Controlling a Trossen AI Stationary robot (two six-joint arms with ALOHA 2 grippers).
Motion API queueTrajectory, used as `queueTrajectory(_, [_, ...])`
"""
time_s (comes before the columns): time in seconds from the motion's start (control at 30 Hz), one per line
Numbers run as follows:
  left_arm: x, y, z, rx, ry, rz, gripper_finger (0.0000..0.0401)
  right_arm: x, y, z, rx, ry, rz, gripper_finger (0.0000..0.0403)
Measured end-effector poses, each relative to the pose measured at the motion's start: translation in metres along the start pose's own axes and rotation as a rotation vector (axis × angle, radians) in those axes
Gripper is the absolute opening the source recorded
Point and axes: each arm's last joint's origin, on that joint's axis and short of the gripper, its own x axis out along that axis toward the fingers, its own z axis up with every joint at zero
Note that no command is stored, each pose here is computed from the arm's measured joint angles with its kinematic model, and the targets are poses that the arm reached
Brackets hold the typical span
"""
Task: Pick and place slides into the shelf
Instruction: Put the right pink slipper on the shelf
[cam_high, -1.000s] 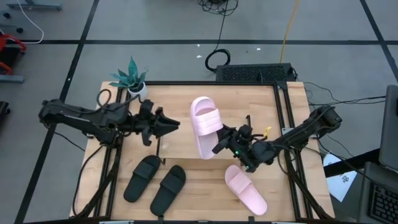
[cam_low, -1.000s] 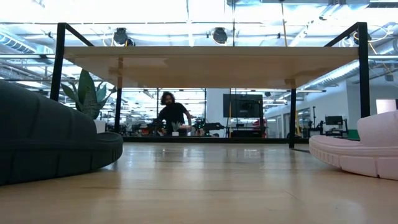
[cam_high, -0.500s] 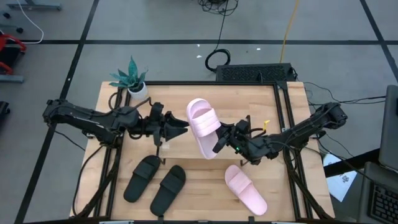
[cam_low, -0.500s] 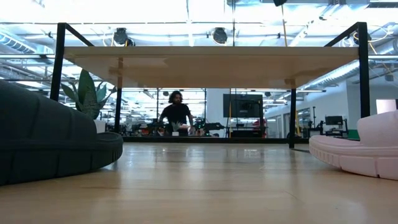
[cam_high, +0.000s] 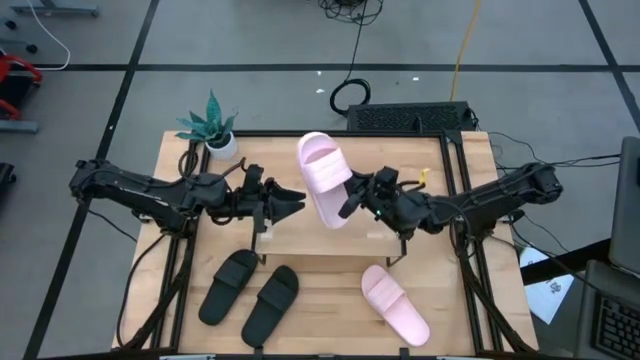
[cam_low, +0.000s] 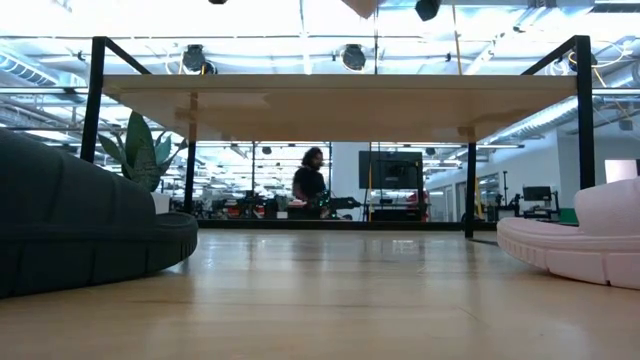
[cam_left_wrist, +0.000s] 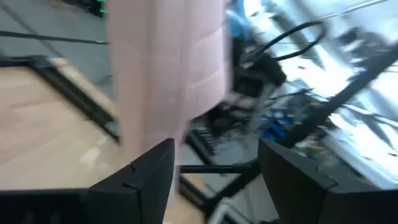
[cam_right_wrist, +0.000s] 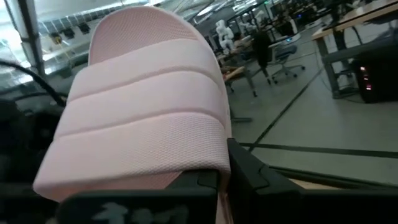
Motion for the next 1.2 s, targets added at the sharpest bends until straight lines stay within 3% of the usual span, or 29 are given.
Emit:
queueTrajectory(0.1, [0.001,0.008,-0.002,0.010,0.012,0.076,0.0232,0.005,-0.003,0.005,0.012,-0.011,0.012,0.0000])
queueTrajectory(0.43, [0.003,0.022,0.008,-0.033,-0.032,0.160,0.0232,0.008,-0.009,0.019,0.003,-0.031,0.014,0.0000])
queueTrajectory(0.8, [0.012,0.025,0.006,-0.056,-0.070,0.166,0.0232,0.020,-0.019,0.024,0.028,-0.060,-0.027,0.0000])
queueTrajectory(1.2, [0.021,0.030,0.007,-0.079,-0.111,0.155,0.0232,0.029,-0.026,0.027,0.084,-0.047,0.006,0.0000])
